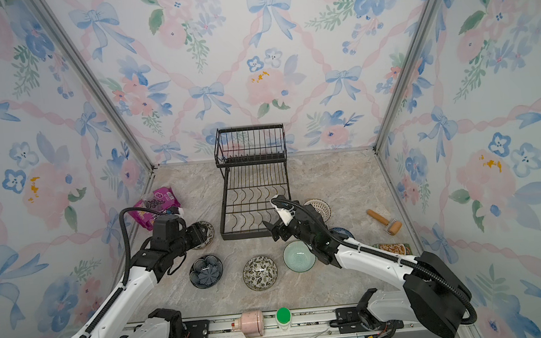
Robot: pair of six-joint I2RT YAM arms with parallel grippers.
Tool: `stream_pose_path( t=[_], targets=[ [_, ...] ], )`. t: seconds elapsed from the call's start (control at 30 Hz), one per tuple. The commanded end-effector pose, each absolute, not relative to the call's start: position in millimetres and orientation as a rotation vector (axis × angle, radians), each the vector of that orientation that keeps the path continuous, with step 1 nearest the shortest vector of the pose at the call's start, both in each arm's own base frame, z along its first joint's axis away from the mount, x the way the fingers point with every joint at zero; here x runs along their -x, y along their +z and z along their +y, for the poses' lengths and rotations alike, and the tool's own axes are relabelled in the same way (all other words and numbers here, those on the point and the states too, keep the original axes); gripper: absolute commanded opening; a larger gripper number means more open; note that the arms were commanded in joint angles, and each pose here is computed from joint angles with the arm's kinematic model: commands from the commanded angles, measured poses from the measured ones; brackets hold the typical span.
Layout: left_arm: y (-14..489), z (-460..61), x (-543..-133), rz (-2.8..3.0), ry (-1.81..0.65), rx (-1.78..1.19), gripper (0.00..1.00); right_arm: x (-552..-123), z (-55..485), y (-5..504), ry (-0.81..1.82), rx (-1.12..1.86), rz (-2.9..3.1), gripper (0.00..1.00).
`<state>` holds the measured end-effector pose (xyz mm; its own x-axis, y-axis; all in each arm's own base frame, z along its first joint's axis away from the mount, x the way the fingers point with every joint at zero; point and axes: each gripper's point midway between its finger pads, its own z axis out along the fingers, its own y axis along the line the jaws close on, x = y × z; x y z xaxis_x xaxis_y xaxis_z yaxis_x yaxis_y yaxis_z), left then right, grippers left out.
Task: Load bowls into a dish rack
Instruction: Pick up the bowl from the middle-left of the table.
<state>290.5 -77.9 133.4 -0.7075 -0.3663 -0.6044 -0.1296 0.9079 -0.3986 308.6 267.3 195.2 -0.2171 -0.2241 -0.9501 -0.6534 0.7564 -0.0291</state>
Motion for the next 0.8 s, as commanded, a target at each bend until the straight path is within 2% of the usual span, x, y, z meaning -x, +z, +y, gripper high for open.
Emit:
stream_pose_path(
  t=[0.0,0.17,0.37,0.77],
  targets=[
    [120,-79,-282,2.396,-0.361,0.361,0.59,-317,259,201,0.538,0.588,1.785,0.96],
    [112,-82,-283,2.434,-0.296,0.319,0.58,-317,255,199,0.542,0.578,1.791,0.96],
    [127,-105,-288,2.413,-0.298,0.226,0.58,-321,249,192,0.544,0.541,1.811,0.96],
    [98,-94,-288,2.504,-0.073,0.102,0.52,-321,248,187,0.525,0.556,1.83,0.96]
  ],
)
